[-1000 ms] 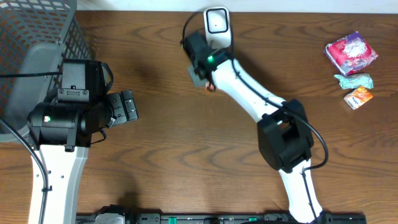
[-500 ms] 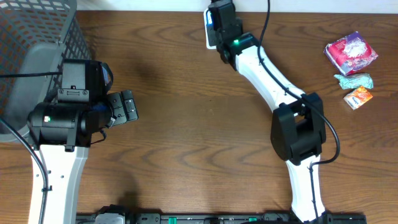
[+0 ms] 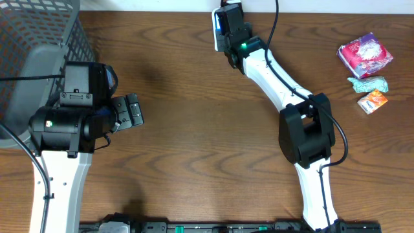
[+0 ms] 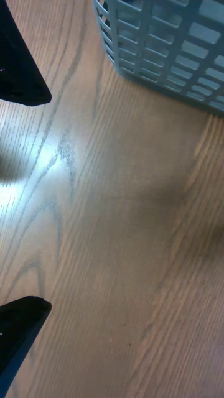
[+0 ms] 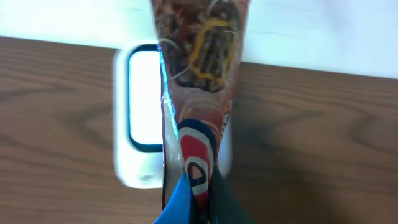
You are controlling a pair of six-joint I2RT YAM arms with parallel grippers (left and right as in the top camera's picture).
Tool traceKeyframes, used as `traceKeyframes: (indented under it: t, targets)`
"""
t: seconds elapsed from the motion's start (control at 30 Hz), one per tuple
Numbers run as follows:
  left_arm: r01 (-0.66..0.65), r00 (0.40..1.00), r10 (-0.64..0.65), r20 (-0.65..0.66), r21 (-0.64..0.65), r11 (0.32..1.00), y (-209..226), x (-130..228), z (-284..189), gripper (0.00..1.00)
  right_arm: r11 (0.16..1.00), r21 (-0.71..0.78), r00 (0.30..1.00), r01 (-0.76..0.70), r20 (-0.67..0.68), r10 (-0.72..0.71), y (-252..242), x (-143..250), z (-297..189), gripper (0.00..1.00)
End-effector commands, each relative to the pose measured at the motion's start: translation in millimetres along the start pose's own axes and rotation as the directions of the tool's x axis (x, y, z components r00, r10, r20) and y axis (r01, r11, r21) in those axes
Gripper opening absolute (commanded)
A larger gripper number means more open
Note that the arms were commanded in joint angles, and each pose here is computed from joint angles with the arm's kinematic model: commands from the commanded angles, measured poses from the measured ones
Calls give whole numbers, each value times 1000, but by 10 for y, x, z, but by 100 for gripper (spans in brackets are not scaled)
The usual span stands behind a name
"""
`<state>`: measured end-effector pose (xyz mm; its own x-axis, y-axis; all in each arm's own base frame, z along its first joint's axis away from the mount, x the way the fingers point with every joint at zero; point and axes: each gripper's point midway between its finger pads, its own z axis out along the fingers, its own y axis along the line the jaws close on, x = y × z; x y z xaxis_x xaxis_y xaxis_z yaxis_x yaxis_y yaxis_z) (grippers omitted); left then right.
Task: Scan the item barcode
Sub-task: 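Carry the red bar to the far right below the orange box, release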
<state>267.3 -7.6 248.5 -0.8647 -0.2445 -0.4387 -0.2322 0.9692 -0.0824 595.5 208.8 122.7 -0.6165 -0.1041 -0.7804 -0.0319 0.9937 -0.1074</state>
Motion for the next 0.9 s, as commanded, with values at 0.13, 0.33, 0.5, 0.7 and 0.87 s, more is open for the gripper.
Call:
traceKeyframes:
  t: [0.13,0.33,0.5,0.7,0.87]
  targets:
    - [14,1000,-14,4,-1,1000,6,-6,-14,98,904,426,999,-38,-4,44,-1282,-179,-328,1]
    - [14,1000,-14,4,-1,1000,5,-7,-14,98,794,607,980,11,-166,113,-2345,210,-391,1]
    - [14,1000,-14,4,-1,1000,6,-6,-14,98,721,691,929,-50,-233,287,-3197,615,-488,1]
    - [14,1000,-14,4,-1,1000,5,-7,-14,98,698,695,820,-170,-292,491,-3914,1131,-595,1]
    - [14,1000,-14,4,-1,1000,6,-6,-14,98,593,749,725,-294,-230,649,-4285,1411,-744,2]
